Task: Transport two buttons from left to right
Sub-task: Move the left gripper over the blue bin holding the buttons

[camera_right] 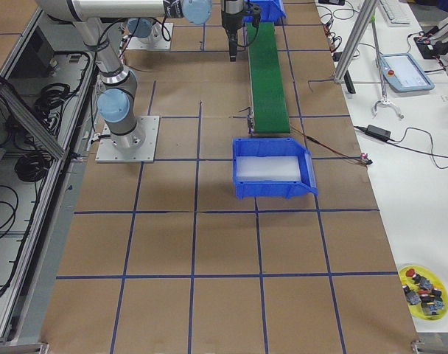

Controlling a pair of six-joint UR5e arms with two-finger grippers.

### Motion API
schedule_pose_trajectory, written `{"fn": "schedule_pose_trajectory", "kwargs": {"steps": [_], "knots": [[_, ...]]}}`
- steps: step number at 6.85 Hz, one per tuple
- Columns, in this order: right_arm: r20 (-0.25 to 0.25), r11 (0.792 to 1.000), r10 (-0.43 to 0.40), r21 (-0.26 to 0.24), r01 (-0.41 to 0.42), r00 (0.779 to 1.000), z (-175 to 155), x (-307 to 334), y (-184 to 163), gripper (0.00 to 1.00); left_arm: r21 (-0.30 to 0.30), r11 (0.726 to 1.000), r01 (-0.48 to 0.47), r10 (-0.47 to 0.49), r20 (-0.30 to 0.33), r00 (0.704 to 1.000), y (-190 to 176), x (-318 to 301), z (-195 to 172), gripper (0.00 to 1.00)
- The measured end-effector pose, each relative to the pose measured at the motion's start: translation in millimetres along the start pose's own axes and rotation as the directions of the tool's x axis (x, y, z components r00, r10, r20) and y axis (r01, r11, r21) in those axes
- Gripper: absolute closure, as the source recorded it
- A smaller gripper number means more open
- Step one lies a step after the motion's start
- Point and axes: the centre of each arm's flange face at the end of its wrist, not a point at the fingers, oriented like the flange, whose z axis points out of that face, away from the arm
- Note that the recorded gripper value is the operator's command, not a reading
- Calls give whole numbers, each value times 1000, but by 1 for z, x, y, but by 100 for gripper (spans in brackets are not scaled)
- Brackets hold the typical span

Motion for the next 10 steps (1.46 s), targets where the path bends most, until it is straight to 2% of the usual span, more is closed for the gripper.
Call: {"fn": "schedule_pose_trajectory", "kwargs": {"steps": [8, 10], "knots": [[0, 1000, 2, 5, -2, 1000, -3, 0, 2, 0, 10, 1000, -3, 3, 2, 1000, 0, -2, -3, 0], [1, 1000, 1, 7, -1, 1000, -3, 0, 2, 0, 39, 999, -1, 0, 8, 1000, -3, -43, -8, 0]]}}
